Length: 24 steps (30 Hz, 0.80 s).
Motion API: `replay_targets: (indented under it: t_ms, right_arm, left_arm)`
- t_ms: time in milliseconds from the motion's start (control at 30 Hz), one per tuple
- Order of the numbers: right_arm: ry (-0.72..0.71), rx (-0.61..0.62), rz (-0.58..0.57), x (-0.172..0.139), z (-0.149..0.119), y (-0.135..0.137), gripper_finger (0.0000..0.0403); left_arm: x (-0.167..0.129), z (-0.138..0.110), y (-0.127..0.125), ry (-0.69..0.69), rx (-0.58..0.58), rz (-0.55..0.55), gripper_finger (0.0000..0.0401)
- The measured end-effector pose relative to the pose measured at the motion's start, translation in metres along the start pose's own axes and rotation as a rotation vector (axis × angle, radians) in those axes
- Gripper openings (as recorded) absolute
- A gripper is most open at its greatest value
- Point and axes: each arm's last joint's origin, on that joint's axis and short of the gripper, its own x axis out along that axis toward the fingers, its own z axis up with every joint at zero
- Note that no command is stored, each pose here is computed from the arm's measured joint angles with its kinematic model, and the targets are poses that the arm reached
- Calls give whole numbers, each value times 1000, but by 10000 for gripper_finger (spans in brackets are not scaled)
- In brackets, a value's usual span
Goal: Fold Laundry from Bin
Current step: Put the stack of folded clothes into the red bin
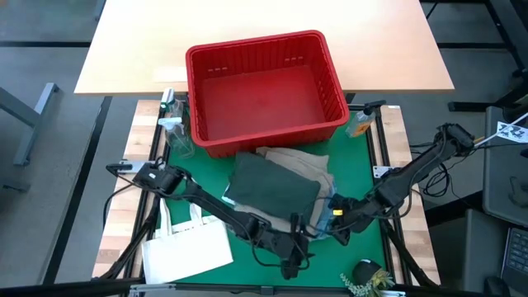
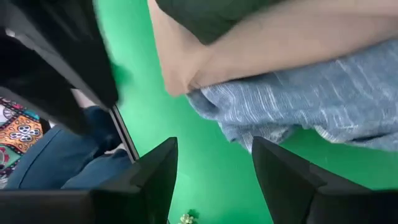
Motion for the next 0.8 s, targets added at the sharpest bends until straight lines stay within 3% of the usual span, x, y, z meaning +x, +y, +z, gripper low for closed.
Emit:
replay_targets:
  t_ms: [167, 500, 800]
  right_arm:
    - [-4, -14, 8, -2, 0, 0, 207]
    - [-4, -15, 8, -2, 0, 0, 207]
    - [-4, -15, 8, -2, 0, 0, 207]
  left_arm:
    - [19, -21, 0, 16, 130, 81, 233]
    - [49, -65, 6, 117, 191, 93, 233]
    - [58, -81, 20, 205, 199, 101, 231]
